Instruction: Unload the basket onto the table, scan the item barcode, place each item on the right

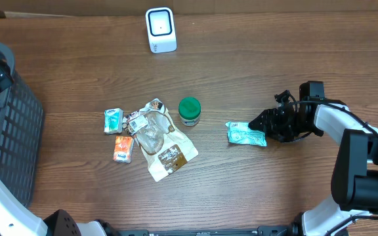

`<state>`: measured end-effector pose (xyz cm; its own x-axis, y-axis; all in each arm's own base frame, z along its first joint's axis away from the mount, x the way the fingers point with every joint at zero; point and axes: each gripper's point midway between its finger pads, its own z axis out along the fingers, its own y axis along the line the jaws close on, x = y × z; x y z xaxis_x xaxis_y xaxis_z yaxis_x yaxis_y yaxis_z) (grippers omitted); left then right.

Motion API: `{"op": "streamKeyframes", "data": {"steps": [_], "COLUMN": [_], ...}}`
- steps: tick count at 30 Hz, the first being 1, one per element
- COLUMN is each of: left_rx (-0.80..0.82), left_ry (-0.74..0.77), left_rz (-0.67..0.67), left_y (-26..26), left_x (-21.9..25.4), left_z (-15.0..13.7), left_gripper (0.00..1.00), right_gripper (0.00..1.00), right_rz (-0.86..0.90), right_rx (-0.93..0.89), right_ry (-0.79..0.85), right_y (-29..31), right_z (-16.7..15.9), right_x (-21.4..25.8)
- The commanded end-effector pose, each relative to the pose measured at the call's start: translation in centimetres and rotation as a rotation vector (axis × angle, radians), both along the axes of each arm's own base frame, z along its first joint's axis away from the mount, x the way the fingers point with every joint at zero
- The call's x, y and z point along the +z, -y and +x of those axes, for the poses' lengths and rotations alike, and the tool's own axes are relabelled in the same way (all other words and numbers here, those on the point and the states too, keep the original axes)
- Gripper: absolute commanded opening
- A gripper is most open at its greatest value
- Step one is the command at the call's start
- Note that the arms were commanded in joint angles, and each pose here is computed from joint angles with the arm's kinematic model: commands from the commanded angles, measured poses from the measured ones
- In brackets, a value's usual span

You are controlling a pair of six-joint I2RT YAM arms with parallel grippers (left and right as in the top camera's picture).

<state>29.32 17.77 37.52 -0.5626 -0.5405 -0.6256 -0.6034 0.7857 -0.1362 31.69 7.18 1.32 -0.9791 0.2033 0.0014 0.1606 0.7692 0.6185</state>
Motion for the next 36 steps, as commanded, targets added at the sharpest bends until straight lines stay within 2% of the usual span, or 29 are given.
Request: {"op": "streamKeyframes", "data": {"steps": [1, 33, 36], "left_rx": [0.01, 0.01, 0.01], "left_ry": [0.021, 0.021, 0.021], "left_rz": [0.006, 0.006, 0.006], "left_y": [0.0, 0.0, 0.0], "left_x": [0.67, 0.67, 0.67], "left_z": [-0.18, -0.18, -0.18], "left_gripper": [0.99, 1.0, 1.0], "right_gripper": [0.58, 0.57, 0.53], "right_rz": [-0.009, -0.03, -0.047], "right_rx": [0.008, 0.006, 0.005], "right_ry": [-0.04, -0.034, -0.039], "right_y": [0.02, 0.33, 0.55], "right_z": [-0.88, -0.7, -0.86], "right_x": [-1.31, -1.63, -1.91]}}
